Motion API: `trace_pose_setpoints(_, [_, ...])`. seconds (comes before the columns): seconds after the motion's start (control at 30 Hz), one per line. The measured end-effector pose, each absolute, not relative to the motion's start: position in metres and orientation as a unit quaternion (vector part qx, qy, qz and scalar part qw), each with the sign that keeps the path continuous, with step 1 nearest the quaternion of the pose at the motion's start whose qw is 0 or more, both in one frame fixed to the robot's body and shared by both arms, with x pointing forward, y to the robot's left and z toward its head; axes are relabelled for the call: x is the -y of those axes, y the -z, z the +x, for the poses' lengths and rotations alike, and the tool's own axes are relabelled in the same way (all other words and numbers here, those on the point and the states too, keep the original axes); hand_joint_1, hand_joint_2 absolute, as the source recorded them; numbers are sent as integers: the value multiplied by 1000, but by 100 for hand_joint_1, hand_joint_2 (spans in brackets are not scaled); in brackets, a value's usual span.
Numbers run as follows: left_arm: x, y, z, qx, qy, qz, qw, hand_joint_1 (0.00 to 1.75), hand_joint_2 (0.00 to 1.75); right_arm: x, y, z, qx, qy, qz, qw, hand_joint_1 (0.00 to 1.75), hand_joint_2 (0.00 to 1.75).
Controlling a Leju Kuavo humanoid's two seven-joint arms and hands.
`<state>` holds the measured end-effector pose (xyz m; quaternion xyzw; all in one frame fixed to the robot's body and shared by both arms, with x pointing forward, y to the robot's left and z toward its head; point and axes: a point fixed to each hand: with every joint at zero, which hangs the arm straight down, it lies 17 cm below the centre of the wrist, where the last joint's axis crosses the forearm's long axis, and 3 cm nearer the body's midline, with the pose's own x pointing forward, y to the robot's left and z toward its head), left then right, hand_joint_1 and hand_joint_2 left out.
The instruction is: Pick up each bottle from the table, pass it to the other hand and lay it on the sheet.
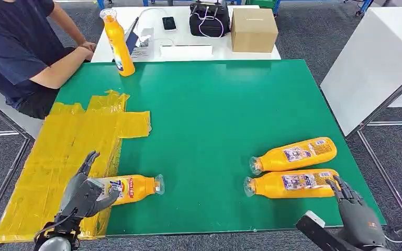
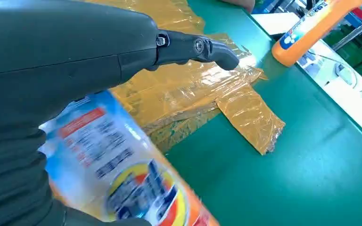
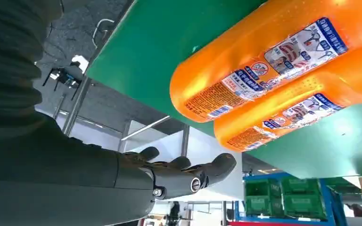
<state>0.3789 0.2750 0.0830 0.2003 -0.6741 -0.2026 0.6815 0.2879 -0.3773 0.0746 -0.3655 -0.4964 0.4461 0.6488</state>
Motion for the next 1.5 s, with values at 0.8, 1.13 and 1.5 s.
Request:
trace_pose_setpoints(0.8, [-271, -116, 371, 722, 26, 13, 691, 0, 175, 405, -39, 323, 458, -467, -386, 651, 0, 175])
trace_pose_setpoints(1.13, [-271, -119, 371, 725, 26, 12, 688, 0, 175, 402, -33, 328, 455, -473, -382, 651, 0, 175])
trace_pose_setpoints(1.5, [-272, -126, 376, 726, 18, 13, 687, 0, 175, 373, -13, 344, 451, -502, -362, 643, 0, 175])
